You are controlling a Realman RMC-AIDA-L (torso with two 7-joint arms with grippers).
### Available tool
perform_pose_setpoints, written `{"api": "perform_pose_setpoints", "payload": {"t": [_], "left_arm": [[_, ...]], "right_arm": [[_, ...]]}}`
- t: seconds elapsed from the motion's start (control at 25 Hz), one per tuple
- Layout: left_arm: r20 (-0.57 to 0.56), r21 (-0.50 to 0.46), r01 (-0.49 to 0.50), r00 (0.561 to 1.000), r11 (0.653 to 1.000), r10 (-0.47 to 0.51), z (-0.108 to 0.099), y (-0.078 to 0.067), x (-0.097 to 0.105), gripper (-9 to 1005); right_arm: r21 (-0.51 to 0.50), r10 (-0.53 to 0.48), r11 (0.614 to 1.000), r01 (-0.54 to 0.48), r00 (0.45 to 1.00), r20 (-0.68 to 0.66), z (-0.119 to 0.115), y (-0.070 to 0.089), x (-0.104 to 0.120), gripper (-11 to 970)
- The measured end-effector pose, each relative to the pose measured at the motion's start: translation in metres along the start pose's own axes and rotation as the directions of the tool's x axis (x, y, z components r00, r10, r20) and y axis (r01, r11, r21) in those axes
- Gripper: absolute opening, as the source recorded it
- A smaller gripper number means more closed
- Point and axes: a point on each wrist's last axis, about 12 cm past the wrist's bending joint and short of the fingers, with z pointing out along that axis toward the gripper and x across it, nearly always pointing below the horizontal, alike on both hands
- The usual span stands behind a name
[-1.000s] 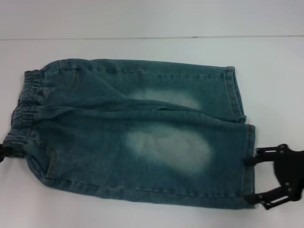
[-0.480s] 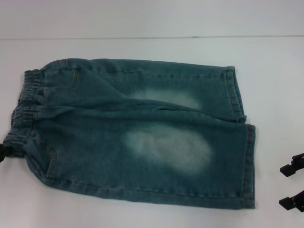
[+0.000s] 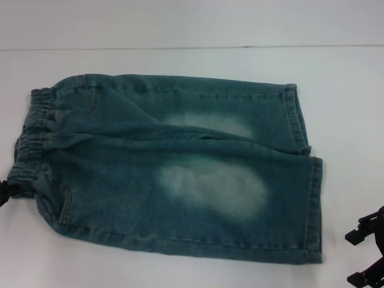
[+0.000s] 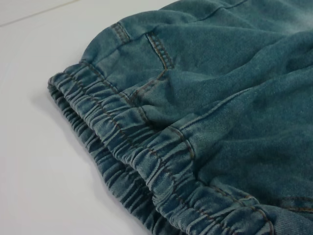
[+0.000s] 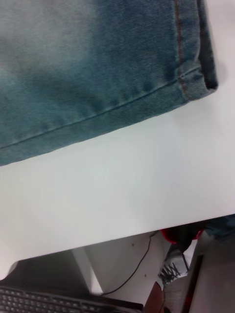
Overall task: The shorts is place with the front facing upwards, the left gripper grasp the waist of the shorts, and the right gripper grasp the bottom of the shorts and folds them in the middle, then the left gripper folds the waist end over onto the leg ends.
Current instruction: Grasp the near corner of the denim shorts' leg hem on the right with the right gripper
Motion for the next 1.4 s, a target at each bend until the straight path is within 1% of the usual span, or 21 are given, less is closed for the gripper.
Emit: {"api": "perform_pose_setpoints", "payload": {"t": [0.48,1.0,1.4], "left_arm": [[-0.004,-0.008,-0.005,1.000,1.000,0.005,0.000,0.001,0.001,48],[-0.009,-0.015,0.003,1.000,1.000,-0.003,0.006,0.002,0.004,49],[-0.013,-0.018,-0.009,1.000,1.000,0.008,0.008,0.001,0.003,49]], "right_arm": [[-0.059,-0.019,0.998,0.018,1.000,-0.024,0.025,-0.005,-0.006,945],[-0.090,-0.062,0.994,0.060,0.998,-0.012,0.036,-0.010,-0.018,944],[-0.111,-0.114,0.987,0.118,0.993,0.042,0.039,-0.008,-0.023,944]]}}
